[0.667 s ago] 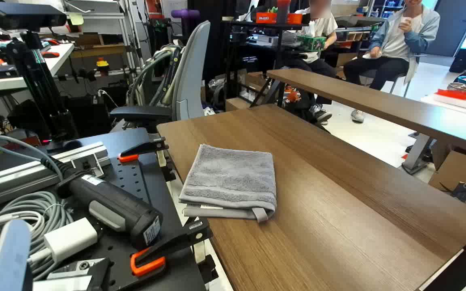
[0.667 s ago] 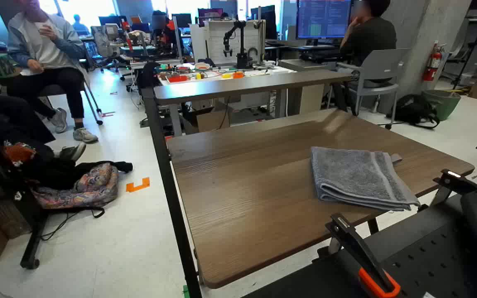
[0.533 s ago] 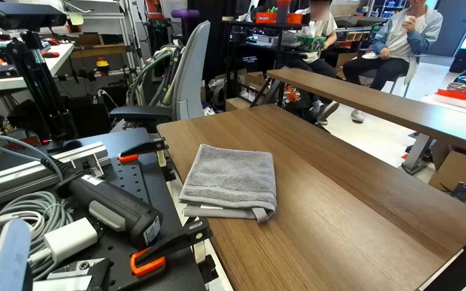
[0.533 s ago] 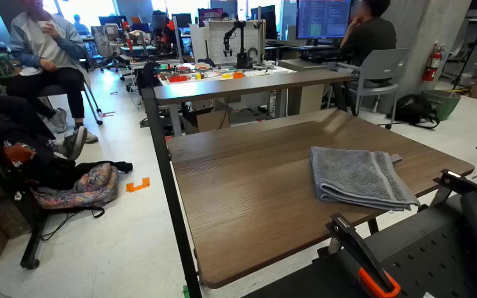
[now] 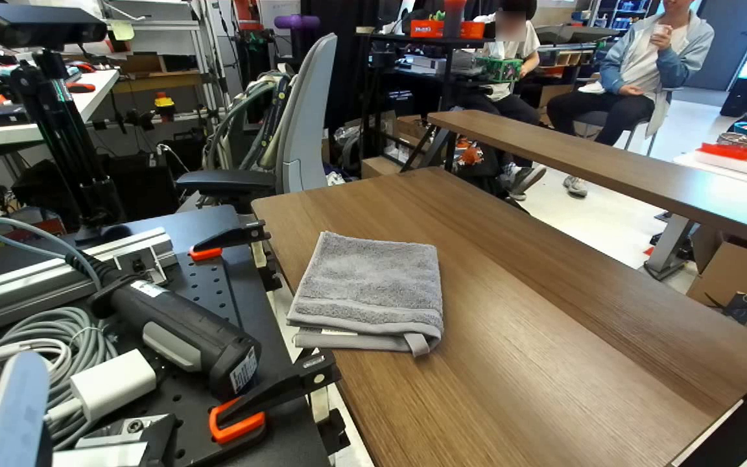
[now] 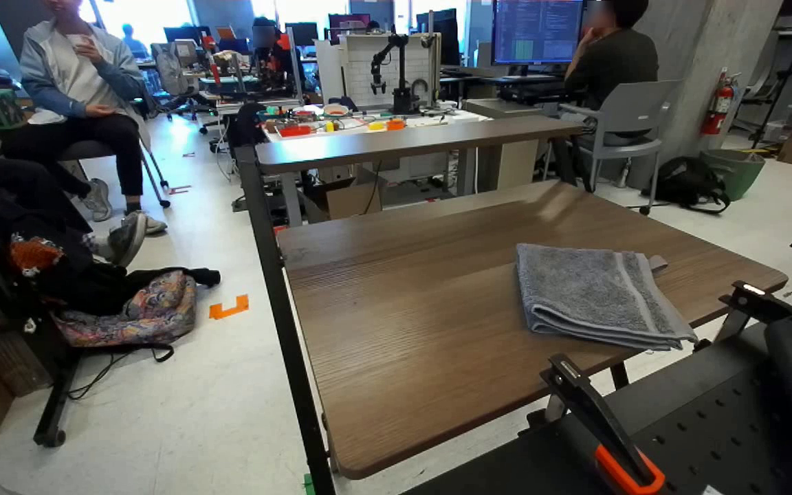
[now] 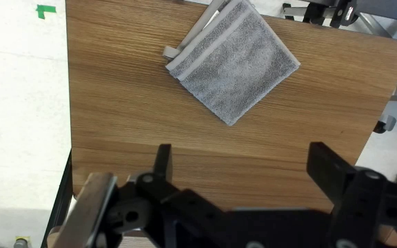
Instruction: Move the towel backwards
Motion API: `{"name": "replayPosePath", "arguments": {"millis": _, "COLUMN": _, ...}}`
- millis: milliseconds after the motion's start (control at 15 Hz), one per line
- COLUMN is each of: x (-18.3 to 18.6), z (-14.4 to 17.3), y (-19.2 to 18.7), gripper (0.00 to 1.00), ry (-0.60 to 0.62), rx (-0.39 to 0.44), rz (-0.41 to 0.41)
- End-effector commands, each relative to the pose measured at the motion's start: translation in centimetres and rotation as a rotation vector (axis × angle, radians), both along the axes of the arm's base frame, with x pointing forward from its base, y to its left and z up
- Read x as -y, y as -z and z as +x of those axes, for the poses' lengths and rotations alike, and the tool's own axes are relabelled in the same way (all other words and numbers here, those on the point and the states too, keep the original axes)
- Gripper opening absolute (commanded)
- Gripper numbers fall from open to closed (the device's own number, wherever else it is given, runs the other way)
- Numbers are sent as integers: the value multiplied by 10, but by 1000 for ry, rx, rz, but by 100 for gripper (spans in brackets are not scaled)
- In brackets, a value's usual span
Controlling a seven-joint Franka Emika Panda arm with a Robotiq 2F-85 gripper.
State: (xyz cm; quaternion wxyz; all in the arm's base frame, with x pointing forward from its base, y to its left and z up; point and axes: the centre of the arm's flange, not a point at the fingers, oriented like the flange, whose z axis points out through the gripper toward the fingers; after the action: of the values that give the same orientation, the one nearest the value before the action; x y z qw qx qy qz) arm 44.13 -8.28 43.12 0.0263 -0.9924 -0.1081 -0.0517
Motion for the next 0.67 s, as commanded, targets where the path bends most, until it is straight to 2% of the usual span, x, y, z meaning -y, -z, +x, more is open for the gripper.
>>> {"name": "replayPosePath", "arguments": {"millis": 0, "x": -7, "z": -3, "y": 20, "gripper": 100, "ry": -9, "rx": 11, "rz": -32}}
{"name": "replayPosePath", "arguments": {"millis": 267, "x": -28, "z": -9, "y": 80, "gripper": 100, "ry": -38, "rx": -36, "rz": -52}}
{"name": "replayPosePath", "arguments": {"millis": 600, "x": -54, "z": -16, "y": 178, "gripper": 100, "ry": -62, "rx": -119, "rz": -82}}
